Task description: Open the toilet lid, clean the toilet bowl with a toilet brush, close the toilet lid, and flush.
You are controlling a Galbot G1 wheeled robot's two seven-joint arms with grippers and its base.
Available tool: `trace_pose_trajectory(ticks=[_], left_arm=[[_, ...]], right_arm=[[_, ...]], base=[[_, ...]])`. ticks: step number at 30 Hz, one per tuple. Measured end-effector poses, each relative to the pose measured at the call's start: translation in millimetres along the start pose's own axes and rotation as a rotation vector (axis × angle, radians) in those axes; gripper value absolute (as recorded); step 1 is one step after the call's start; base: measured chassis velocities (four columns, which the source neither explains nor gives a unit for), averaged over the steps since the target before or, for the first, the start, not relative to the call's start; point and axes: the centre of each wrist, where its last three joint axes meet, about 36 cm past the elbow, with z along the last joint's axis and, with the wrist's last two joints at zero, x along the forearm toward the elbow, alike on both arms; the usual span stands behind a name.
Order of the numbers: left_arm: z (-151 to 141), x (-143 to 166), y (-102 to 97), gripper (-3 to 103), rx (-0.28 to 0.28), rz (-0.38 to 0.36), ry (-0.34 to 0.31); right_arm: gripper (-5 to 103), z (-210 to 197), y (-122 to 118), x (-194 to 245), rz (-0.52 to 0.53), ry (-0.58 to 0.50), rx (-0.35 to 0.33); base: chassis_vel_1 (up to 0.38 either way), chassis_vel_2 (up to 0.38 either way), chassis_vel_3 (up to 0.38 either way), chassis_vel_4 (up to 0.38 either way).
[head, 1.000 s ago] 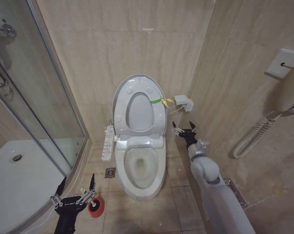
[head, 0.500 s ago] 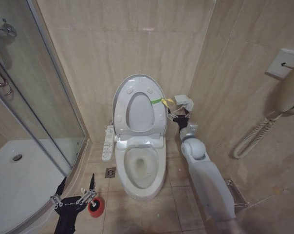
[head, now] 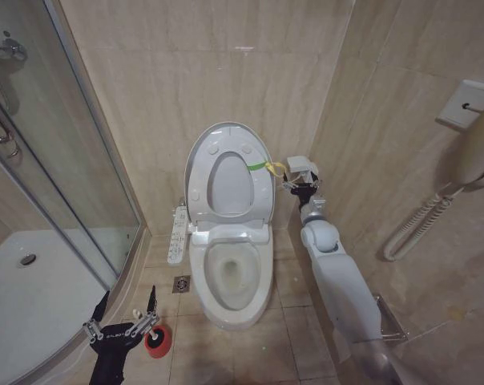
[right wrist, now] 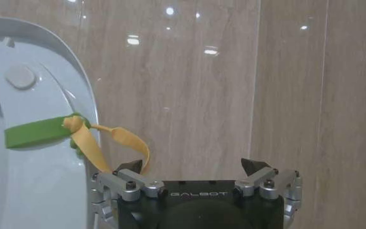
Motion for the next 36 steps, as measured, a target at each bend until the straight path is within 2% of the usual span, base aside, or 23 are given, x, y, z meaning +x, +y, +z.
trace_pose_trajectory(ticks=[5, 9, 18, 24, 29, 36], left_arm=[[0.0, 0.0, 0.0, 100, 0.0, 0.0, 0.0], [0.0, 0.0, 0.0, 100, 0.0, 0.0, 0.0], [0.0, 0.0, 0.0, 100, 0.0, 0.0, 0.0], [0.0, 0.0, 0.0, 100, 0.0, 0.0, 0.0], [0.0, 0.0, 0.0, 100, 0.0, 0.0, 0.0], [0.0, 0.0, 0.0, 100, 0.0, 0.0, 0.0]], right_arm=[[100, -3.2, -3.0, -1.9, 0.017, -0.007, 0.0], [100, -22.0, -20.5, 13.9, 0.026, -0.015, -0.059], [100, -37.8, -34.3, 12.8, 0.041, -0.034, -0.087], [100, -35.0, -14.8, -11.5, 0.034, -0.027, -0.112], [100, -34.9, -4.4, -30.8, 0.027, -0.044, -0.101], [100, -46.0, -3.1, -51.4, 0.031, -0.073, -0.098]], base=[[0.0, 0.0, 0.0, 0.0], [0.0, 0.0, 0.0, 0.0], [0.0, 0.0, 0.0, 0.0], [0.0, 0.0, 0.0, 0.0], [0.0, 0.0, 0.0, 0.0], [0.0, 0.0, 0.0, 0.0]])
